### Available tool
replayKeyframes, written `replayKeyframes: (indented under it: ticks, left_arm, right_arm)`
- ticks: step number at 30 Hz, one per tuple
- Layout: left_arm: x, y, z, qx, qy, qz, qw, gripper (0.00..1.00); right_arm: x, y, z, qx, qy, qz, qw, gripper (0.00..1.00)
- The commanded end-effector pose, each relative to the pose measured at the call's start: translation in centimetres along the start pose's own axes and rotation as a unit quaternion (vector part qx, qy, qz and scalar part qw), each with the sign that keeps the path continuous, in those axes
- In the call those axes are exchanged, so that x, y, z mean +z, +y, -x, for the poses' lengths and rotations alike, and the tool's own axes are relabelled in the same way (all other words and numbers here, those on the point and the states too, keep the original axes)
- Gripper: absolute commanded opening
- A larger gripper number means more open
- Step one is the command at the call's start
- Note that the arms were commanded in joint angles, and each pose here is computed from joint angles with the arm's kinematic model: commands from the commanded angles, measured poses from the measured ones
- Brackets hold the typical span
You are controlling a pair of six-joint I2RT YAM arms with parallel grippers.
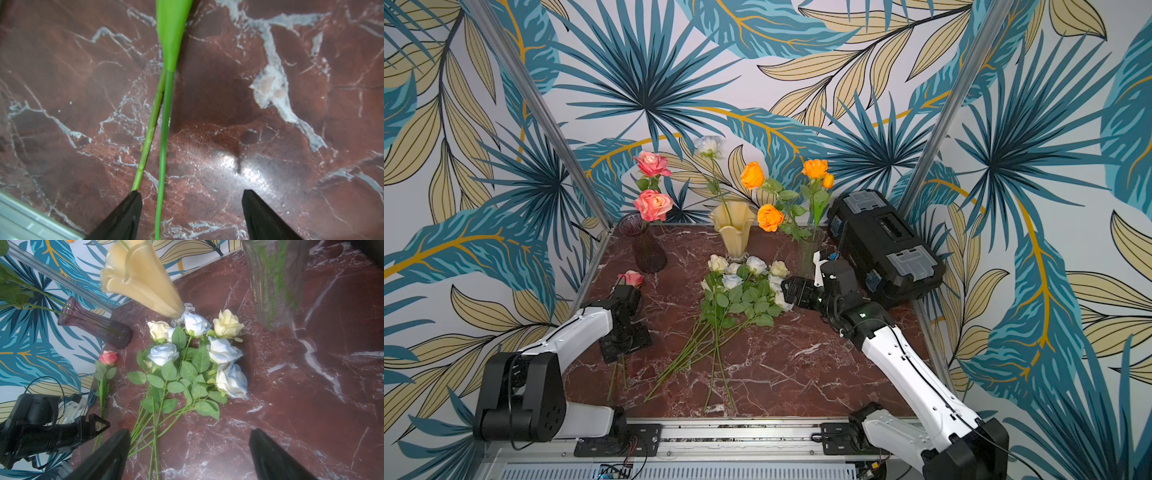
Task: Arrange the flowers in different vases according to their variety
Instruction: Pick up the flower at the center of the board.
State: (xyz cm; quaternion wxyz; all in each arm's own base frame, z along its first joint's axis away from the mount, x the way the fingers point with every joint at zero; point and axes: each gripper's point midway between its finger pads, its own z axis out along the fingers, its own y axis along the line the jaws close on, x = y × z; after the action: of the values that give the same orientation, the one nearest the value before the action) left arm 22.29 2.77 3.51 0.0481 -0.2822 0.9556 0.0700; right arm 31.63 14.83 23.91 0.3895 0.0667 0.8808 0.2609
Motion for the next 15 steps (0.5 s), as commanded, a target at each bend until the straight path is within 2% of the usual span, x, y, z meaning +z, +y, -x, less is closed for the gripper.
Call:
replayKeyframes:
  ticks: [1, 12, 14, 15]
  left_arm:
    - [0.8, -0.3, 0.9, 0.001, -0.011, -0.003, 1.000, 0.79]
    - [2.6, -0.3, -0.2, 0.009, 0.009, 0.000, 1.000, 0.74]
    - [2.7, -0.3, -0.5, 0.008, 0.014, -0.002, 1.000, 0.70]
    - [2.8, -0.4, -0.6, 0.009, 0.015, -0.005, 1.000, 0.65]
  right_arm:
    - [-0.4, 0.1, 0.6, 0.008, -0.013, 0.010, 1.000, 0.94]
    - [-1.0, -0.3, 0.8, 0.013, -0.024, 0.005, 1.000, 0.93]
    - [-1.2, -0.5, 0.8, 0.015, -0.028, 0.004, 0.999, 0.93]
    - [-1.2, -0.5, 0.7, 0.016, -0.029, 0.003, 0.999, 0.93]
